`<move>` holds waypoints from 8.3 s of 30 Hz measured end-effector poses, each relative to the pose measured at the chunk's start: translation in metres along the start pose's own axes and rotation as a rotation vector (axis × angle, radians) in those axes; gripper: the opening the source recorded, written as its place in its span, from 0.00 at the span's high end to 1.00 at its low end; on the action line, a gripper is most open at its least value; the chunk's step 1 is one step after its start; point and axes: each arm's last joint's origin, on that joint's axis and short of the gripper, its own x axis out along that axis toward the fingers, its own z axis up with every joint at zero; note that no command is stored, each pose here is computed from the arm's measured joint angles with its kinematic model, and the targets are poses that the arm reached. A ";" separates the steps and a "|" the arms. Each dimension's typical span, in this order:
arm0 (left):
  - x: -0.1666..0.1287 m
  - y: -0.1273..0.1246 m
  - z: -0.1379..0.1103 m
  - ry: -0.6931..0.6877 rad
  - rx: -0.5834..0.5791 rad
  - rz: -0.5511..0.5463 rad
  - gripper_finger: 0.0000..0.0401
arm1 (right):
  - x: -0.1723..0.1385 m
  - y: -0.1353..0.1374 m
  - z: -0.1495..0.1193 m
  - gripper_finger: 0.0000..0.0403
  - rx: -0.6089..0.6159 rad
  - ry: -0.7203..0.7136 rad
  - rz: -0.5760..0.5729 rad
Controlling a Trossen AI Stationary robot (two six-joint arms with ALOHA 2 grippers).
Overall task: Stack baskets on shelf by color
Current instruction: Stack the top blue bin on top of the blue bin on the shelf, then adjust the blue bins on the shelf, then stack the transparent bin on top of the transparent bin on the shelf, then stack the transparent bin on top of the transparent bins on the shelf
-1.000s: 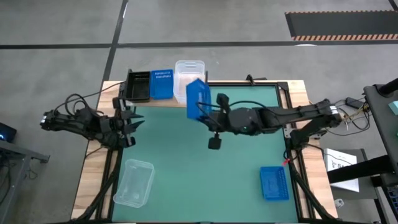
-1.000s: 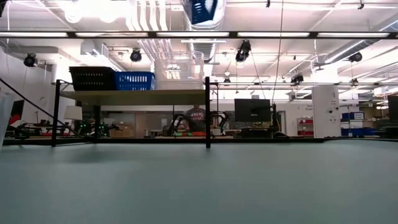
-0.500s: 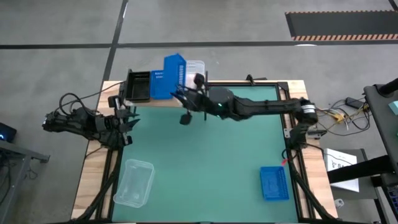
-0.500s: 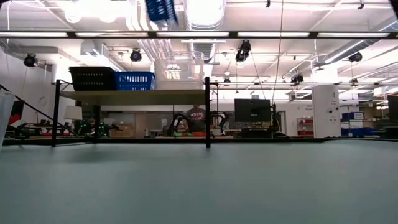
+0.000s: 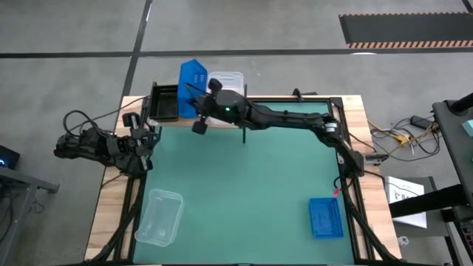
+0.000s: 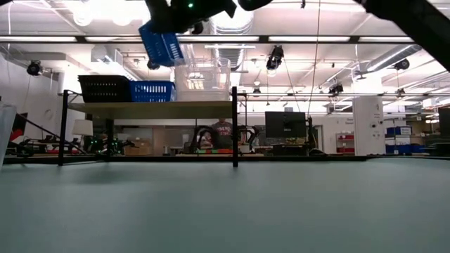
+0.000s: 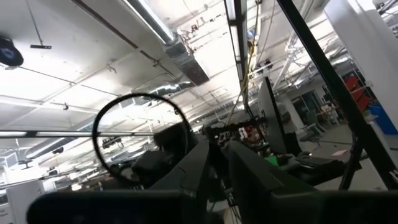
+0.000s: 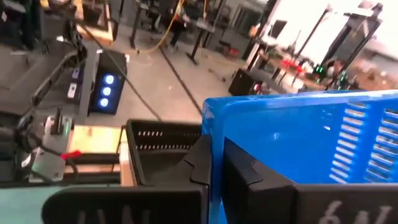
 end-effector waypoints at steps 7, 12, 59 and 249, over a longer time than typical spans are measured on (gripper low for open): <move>-0.006 0.002 0.000 -0.020 -0.005 0.015 0.89 | 0.015 -0.008 -0.004 0.98 0.004 0.101 0.009; -0.006 0.001 -0.001 -0.018 -0.005 0.015 0.89 | 0.015 -0.008 -0.003 0.96 0.019 0.130 0.016; 0.039 -0.011 -0.016 0.312 -0.033 0.159 0.98 | -0.200 0.055 0.029 0.98 -0.129 0.596 0.501; 0.139 -0.174 -0.034 1.712 -0.545 -0.602 0.52 | -0.262 0.073 -0.080 0.98 -0.122 0.197 0.483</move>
